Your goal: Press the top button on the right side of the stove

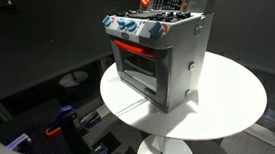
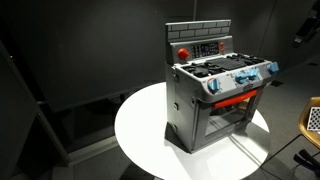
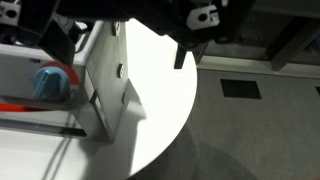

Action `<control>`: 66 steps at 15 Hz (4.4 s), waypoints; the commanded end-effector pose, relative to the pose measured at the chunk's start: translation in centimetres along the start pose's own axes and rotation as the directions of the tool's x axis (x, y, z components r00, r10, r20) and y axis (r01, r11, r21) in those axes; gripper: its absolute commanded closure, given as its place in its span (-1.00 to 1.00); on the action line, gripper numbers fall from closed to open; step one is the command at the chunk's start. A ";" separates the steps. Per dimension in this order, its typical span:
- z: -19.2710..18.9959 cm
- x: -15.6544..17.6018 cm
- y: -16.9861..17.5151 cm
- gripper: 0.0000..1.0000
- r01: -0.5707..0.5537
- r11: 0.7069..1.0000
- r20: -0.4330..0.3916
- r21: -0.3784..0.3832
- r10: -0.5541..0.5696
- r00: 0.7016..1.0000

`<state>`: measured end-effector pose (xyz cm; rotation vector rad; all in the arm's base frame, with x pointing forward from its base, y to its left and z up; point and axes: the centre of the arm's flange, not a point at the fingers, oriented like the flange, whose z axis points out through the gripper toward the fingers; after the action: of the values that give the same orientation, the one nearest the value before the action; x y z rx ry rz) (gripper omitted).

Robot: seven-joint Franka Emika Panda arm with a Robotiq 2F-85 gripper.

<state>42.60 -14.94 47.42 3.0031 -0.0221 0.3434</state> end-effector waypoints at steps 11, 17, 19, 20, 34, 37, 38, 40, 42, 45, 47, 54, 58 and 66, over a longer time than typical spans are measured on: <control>2.3 10.8 -5.2 -1.00 -0.083 0.996 -0.233 -0.007 0.080 0.969; 3.8 13.5 -6.9 -1.00 -0.131 0.991 -0.257 -0.007 0.125 0.958; 4.3 14.1 -7.4 -1.00 -0.151 0.989 -0.261 0.001 0.146 0.954; 4.4 14.4 -7.6 -1.00 -0.159 0.987 -0.264 0.001 0.154 0.952; 5.9 16.9 -9.5 -1.00 -0.232 0.973 -0.280 0.001 0.223 0.934; 6.2 17.5 -9.4 -1.00 -0.237 0.972 -0.284 0.003 0.228 0.931; 6.3 17.8 -9.4 -1.00 -0.237 0.971 -0.288 0.002 0.228 0.930; 6.6 18.3 -9.3 -1.00 -0.238 0.971 -0.291 0.000 0.228 0.929; 6.9 18.6 -9.1 -1.00 -0.239 0.971 -0.292 0.001 0.229 0.928; 7.1 18.8 -8.9 -1.00 -0.240 0.971 -0.292 0.001 0.230 0.928; 6.7 18.6 -8.7 -1.00 -0.242 0.970 -0.284 0.002 0.232 0.930; 4.3 16.2 -7.5 -1.00 -0.207 0.977 -0.169 0.053 0.213 0.962; 1.8 14.2 -6.8 -1.00 -0.173 0.980 -0.078 0.101 0.181 0.980; -4.4 8.1 -5.1 -1.00 -0.083 0.991 0.083 0.109 0.074 0.994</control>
<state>53.30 -8.69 50.71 3.1214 -0.1847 0.2895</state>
